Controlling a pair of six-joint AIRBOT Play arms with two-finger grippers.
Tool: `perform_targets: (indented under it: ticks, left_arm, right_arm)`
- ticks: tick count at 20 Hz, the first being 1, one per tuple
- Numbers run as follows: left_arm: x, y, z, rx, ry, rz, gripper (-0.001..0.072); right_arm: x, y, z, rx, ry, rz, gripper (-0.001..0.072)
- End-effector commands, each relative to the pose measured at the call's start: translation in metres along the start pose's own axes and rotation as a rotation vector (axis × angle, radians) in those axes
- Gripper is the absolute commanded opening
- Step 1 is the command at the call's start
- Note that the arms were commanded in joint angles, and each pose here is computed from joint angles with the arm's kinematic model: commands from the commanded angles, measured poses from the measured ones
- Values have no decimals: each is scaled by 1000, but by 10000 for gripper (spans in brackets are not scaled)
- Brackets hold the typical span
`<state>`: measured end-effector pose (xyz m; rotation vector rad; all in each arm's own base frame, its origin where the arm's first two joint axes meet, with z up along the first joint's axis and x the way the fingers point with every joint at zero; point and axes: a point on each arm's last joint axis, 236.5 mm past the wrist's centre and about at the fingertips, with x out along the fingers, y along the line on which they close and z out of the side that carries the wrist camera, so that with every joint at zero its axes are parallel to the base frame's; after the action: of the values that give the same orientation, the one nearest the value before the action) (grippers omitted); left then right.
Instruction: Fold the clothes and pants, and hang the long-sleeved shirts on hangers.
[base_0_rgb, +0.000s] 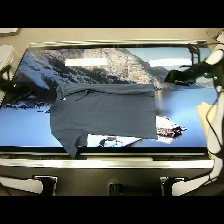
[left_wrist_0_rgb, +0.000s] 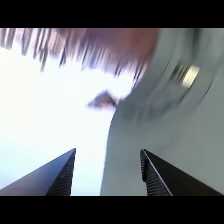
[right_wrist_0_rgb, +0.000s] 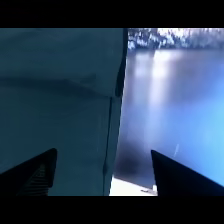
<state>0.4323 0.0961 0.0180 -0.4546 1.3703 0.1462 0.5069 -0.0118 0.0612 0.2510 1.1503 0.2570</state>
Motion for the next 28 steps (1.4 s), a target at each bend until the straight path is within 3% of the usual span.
perform_targets:
  ticks: [1,5,7,11,28]
  left_arm:
    - [-3,6,-79,-88,26,-121,475]
    - [18,-15,-142,-250,-52,-435,476]
    - [34,-14,-168,-294,-33,-518,476]
    - [62,-4,-192,-268,-10,-514,476]
    - [100,7,-174,-239,-53,-496,475]
  right_arm:
    - [-15,1,-45,107,21,123,665]
    - [-36,27,-67,121,-21,181,667]
    - [-54,46,-64,107,-55,224,667]
    - [-81,62,-64,89,-97,230,667]
    - [-82,59,-81,62,-33,202,666]
